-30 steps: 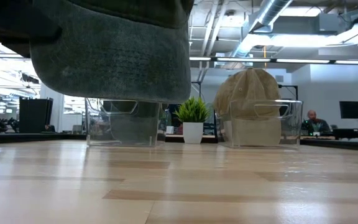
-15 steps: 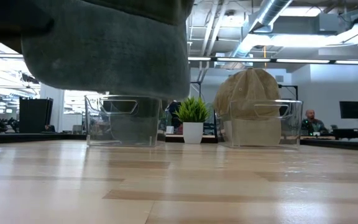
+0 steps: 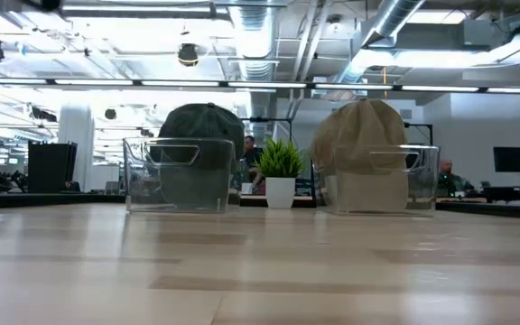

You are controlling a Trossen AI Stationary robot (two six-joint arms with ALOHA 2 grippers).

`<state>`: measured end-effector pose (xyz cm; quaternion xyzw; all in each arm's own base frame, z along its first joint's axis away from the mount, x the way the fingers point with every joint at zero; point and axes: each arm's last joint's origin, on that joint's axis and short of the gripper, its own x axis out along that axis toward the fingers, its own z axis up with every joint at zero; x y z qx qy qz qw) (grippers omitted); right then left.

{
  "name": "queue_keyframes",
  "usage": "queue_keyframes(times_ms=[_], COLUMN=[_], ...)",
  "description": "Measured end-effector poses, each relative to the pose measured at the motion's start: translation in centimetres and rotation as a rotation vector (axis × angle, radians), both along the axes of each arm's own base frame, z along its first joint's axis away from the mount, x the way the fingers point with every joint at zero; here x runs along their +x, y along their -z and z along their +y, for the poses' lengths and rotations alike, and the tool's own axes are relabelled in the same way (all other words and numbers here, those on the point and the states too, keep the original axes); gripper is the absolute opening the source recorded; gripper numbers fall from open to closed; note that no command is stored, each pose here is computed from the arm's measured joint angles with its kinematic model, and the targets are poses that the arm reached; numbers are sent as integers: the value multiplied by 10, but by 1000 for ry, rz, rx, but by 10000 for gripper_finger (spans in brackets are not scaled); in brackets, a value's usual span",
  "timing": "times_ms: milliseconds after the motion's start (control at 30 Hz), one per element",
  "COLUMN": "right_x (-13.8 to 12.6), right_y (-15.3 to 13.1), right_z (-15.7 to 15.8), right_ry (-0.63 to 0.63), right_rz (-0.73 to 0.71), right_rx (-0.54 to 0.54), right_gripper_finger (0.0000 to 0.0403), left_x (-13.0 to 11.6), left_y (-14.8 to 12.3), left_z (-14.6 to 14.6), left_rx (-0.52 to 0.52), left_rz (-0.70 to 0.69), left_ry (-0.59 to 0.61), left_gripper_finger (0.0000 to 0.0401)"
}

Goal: Pick & Place hat
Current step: Put the black cap into the left transparent container

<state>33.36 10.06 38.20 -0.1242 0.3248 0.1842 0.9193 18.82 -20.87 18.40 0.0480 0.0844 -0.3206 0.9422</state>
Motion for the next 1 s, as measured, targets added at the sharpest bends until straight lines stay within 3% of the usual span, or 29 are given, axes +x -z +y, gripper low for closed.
queue_keyframes(times_ms=[300, 533, 833, 1000], right_x=[6, 14, 11, 5], right_y=[43, 83, 114, 129], right_z=[26, 35, 39, 40], right_ry=[-191, -283, -258, -164], right_rz=[39, -98, -332, -355], right_rx=[129, 241, 407, 383], right_gripper_finger=[219, 215, 214, 210], left_x=[-6, -6, -4, -1], left_y=[-4, -5, -5, -5], left_z=[-6, -6, -5, -1], left_rx=[22, 17, 25, 31], left_rz=[-73, -78, -83, -87], left_ry=[66, 63, 8, -14], left_gripper_finger=[19, 19, 19, 19])
